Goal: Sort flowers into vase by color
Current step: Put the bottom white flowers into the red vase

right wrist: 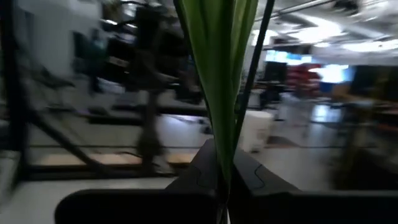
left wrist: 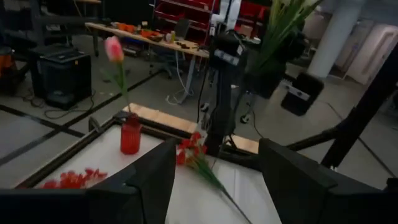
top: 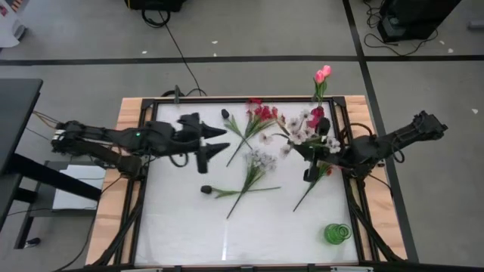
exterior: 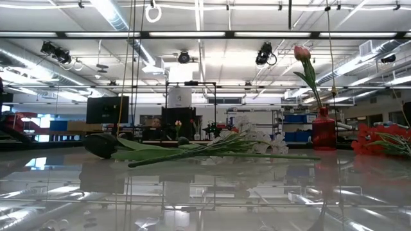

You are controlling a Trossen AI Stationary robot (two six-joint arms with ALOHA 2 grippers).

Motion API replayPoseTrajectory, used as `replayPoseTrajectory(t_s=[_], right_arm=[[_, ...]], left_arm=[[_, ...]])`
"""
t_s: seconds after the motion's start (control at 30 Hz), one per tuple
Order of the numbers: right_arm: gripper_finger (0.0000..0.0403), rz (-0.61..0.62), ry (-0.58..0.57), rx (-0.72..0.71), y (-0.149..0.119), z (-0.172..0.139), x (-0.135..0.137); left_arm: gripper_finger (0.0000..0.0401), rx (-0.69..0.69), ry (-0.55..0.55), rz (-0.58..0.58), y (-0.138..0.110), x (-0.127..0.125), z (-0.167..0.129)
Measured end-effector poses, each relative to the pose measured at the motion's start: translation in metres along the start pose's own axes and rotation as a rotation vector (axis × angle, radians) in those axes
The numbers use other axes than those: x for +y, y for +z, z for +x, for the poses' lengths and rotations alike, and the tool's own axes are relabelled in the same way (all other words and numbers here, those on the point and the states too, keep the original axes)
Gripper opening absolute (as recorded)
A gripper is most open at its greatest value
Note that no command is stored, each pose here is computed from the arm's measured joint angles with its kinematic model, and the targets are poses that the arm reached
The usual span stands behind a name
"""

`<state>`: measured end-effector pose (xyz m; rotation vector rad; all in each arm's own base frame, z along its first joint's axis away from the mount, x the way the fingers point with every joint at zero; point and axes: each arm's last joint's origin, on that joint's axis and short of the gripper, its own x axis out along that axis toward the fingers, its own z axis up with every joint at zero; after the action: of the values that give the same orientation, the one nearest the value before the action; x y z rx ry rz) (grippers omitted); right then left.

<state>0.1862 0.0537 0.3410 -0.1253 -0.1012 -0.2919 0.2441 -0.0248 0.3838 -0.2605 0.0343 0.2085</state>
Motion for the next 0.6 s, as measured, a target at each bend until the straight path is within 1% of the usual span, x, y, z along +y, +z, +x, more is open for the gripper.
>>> replayPoseTrajectory(t_s=[0.07, 0.1, 0.17, 0.23, 0.27, 0.33, 0.4, 0.6], right_arm=[[0.0016, -0.06, -0.086, 0.017, 0.001, -0.003, 0.001], [0.0017, -0.096, -0.147, 0.034, 0.001, -0.004, 0.0], [0.0016, -0.141, -0.315, 0.086, 0.0, -0.007, -0.003], [0.0015, -0.129, -0.514, 0.141, -0.001, -0.009, -0.009], [0.0015, -0.101, -0.597, 0.153, -0.002, -0.01, -0.014], [0.0016, -0.012, -0.705, 0.141, -0.005, -0.014, -0.024], [0.0017, 0.035, -0.776, 0.132, -0.014, -0.018, -0.033], [0.0015, -0.026, -0.881, 0.165, -0.043, -0.031, -0.057]], left_arm=[[0.0233, 0.001, 0.0, -0.017, -0.008, 0.006, -0.011], [0.0233, 0.01, 0.004, -0.015, -0.013, 0.009, -0.014], [0.0233, 0.017, 0.006, -0.019, -0.019, 0.013, -0.019], [0.0233, 0.026, 0.01, -0.018, -0.024, 0.016, -0.024], [0.0233, 0.025, 0.01, -0.018, -0.024, 0.016, -0.026], [0.0233, 0.039, 0.017, -0.014, -0.026, 0.018, -0.028], [0.0233, 0.07, 0.048, 0.003, -0.028, 0.02, -0.031], [0.0233, 0.135, 0.105, 0.034, -0.033, 0.026, -0.037]])
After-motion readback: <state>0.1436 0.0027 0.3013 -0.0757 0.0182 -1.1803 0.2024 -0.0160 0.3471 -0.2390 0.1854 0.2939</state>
